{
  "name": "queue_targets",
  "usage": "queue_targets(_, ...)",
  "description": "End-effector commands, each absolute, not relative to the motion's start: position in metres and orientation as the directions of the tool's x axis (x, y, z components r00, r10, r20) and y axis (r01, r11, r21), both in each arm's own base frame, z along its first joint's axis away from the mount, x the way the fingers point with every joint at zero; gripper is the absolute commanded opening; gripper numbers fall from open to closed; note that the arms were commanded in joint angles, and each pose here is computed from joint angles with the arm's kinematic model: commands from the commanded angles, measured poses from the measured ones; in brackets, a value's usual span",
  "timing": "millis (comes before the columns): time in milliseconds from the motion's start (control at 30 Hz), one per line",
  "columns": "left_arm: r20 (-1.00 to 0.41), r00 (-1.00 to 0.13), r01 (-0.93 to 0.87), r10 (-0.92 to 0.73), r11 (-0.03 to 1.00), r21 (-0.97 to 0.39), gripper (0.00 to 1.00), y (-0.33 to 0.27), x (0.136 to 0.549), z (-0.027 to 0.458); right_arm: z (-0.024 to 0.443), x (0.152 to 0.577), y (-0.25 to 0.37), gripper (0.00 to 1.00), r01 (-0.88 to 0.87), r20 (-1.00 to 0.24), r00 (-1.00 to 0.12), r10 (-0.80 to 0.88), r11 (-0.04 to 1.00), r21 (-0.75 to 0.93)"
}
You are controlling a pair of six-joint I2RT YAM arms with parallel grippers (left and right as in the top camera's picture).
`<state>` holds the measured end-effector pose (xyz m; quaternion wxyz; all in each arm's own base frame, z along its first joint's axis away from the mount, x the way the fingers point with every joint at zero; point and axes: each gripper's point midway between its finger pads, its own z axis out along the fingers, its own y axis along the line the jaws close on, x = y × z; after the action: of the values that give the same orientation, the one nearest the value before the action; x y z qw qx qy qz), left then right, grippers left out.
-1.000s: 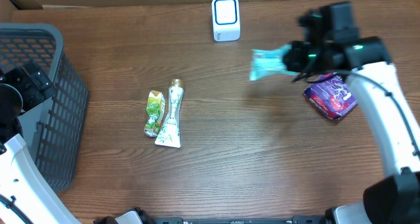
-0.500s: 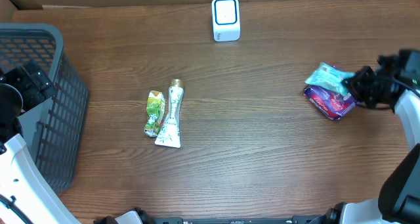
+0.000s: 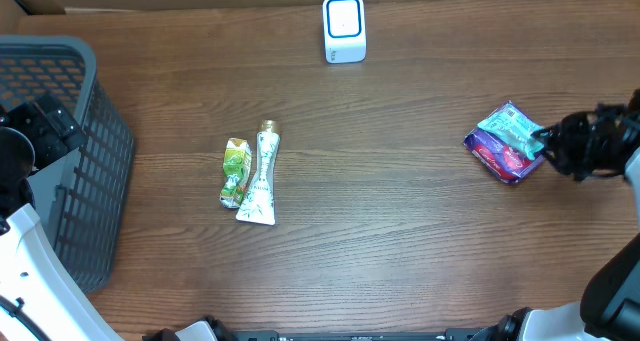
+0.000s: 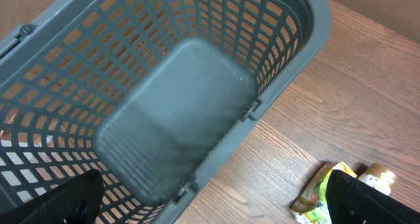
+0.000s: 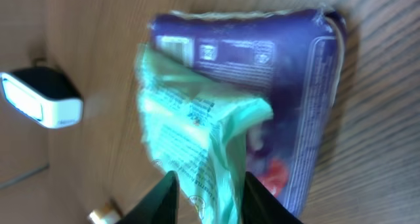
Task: Scan the item barcode
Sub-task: 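Carry the wipes pack right and drop it on the purple pack, then move the right gripper left to the white tube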
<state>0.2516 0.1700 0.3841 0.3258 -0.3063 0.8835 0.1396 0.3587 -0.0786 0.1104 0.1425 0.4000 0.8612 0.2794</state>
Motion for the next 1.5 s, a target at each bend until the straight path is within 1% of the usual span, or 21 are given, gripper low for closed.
queue_targets(0,-0.671,-0.585,-0.642,-0.455,0.765,0.042,1.00,0.171,0.251,0.388,0.164,0.378,-0.072,0.47,0.464,-0.166,-0.712,0.682,0.634,0.619)
queue_targets(33,-0.671,-0.585,-0.642,-0.455,0.765,0.042,1.00,0.171,0.251,0.388,0.171,0.378,-0.069,0.54,0.457,-0.173,-0.726,0.665,0.655,0.602)
queue_targets(100,-0.671,-0.585,-0.642,-0.455,0.765,0.042,1.00,0.171,0.251,0.388,0.181,0.376,-0.066,0.64,0.464,-0.179,-0.736,0.653,0.678,0.571)
queue_targets(133,-0.671,-0.585,-0.642,-0.455,0.765,0.042,1.00,0.171,0.251,0.388,0.186,0.376,-0.064,0.66,0.458,-0.183,-0.742,0.645,0.688,0.563)
queue_targets(233,-0.671,-0.585,-0.642,-0.455,0.765,0.042,0.99,0.171,0.251,0.388,0.198,0.379,-0.051,0.67,0.420,-0.187,-0.764,0.617,0.696,0.583)
queue_targets(333,-0.671,-0.585,-0.642,-0.455,0.765,0.042,1.00,0.171,0.251,0.388,0.203,0.385,-0.025,0.68,0.344,-0.188,-0.805,0.563,0.701,0.625)
queue_targets(400,-0.671,-0.585,-0.642,-0.455,0.765,0.042,1.00,0.171,0.251,0.388,0.203,0.390,-0.003,0.72,0.290,-0.209,-0.833,0.512,0.726,0.624)
queue_targets(533,-0.671,-0.585,-0.642,-0.455,0.765,0.042,1.00,0.171,0.251,0.388,0.204,0.406,0.072,0.80,0.093,-0.284,-0.897,0.340,0.772,0.629)
queue_targets(600,-0.671,-0.585,-0.642,-0.455,0.765,0.042,1.00,0.171,0.251,0.388,0.198,0.411,0.122,0.81,-0.017,-0.313,-0.920,0.235,0.774,0.633)
queue_targets(800,-0.671,-0.585,-0.642,-0.455,0.765,0.042,0.99,0.171,0.251,0.388,0.168,0.410,0.234,0.81,-0.196,-0.337,-0.940,0.050,0.730,0.655)
queue_targets(833,-0.671,-0.585,-0.642,-0.455,0.765,0.042,1.00,0.171,0.251,0.388,0.163,0.409,0.251,0.80,-0.222,-0.345,-0.938,0.025,0.722,0.656)
queue_targets(900,-0.671,-0.585,-0.642,-0.455,0.765,0.042,0.99,0.171,0.251,0.388,0.148,0.406,0.283,0.75,-0.238,-0.350,-0.937,0.004,0.726,0.645)
queue_targets(967,-0.671,-0.585,-0.642,-0.455,0.765,0.042,1.00,0.171,0.251,0.388,0.137,0.404,0.309,0.73,-0.266,-0.376,-0.927,-0.015,0.732,0.628)
queue_targets(1167,-0.671,-0.585,-0.642,-0.455,0.765,0.042,1.00,0.171,0.251,0.388,0.103,0.389,0.376,0.72,-0.329,-0.426,-0.903,-0.059,0.734,0.594)
queue_targets(1267,-0.671,-0.585,-0.642,-0.455,0.765,0.042,1.00,0.171,0.251,0.388,0.088,0.377,0.401,0.67,-0.365,-0.445,-0.891,-0.094,0.730,0.577)
queue_targets(1467,-0.671,-0.585,-0.642,-0.455,0.765,0.042,1.00,0.171,0.251,0.388,0.062,0.361,0.420,0.66,-0.386,-0.476,-0.870,-0.131,0.782,0.490)
